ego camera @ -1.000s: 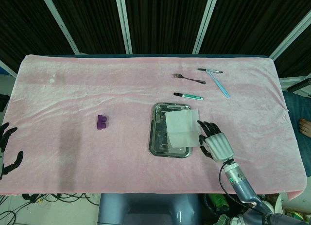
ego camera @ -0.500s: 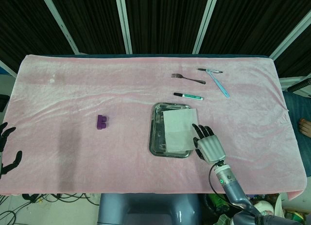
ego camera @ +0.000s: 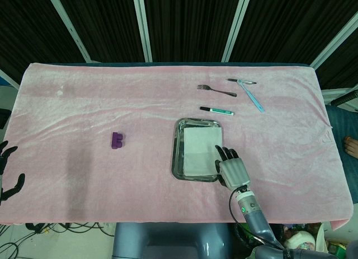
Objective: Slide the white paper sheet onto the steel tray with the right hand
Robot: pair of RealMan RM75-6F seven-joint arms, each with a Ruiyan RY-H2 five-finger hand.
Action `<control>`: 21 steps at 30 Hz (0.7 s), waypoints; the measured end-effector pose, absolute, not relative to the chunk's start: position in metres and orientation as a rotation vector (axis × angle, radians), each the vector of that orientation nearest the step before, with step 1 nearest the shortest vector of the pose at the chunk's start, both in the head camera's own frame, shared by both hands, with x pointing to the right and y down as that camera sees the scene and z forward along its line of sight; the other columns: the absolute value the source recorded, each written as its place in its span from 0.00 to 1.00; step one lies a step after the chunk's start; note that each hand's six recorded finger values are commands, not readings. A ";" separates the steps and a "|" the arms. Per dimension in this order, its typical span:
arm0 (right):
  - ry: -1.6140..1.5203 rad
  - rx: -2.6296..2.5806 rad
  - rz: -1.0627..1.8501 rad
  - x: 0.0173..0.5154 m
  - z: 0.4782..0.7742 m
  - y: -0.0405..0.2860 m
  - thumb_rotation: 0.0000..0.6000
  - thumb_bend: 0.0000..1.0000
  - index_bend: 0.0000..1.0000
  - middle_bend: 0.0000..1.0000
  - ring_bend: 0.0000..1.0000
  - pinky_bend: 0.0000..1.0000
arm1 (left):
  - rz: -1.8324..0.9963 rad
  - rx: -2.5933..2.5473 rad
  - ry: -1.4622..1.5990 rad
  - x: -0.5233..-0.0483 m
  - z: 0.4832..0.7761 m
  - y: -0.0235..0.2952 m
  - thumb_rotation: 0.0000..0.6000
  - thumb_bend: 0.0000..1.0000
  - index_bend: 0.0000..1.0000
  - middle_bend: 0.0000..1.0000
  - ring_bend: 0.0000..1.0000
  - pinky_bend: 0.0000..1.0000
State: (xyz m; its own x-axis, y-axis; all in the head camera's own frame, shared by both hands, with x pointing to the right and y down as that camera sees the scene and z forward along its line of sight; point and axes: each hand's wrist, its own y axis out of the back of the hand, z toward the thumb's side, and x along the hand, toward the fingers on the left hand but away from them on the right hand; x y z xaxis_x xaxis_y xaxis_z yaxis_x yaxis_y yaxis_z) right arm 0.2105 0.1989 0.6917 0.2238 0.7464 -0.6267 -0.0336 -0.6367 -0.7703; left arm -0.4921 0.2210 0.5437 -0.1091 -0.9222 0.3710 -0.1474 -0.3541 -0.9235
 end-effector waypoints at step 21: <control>-0.655 -1.869 1.564 0.192 0.700 0.188 1.00 0.39 0.81 0.08 0.12 0.16 | -1.530 -1.511 1.208 -0.493 0.543 0.222 1.00 0.39 0.15 0.04 0.00 0.00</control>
State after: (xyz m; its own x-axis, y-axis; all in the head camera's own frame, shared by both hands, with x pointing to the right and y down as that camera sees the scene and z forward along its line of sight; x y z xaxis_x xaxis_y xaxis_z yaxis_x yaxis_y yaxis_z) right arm 0.1915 0.1885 0.6997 0.1803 0.7081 -0.6827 -0.0104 -0.6926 -0.7212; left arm -0.4927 0.2217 0.5434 -0.1127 -0.9219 0.3707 -0.1467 -0.3535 -0.9239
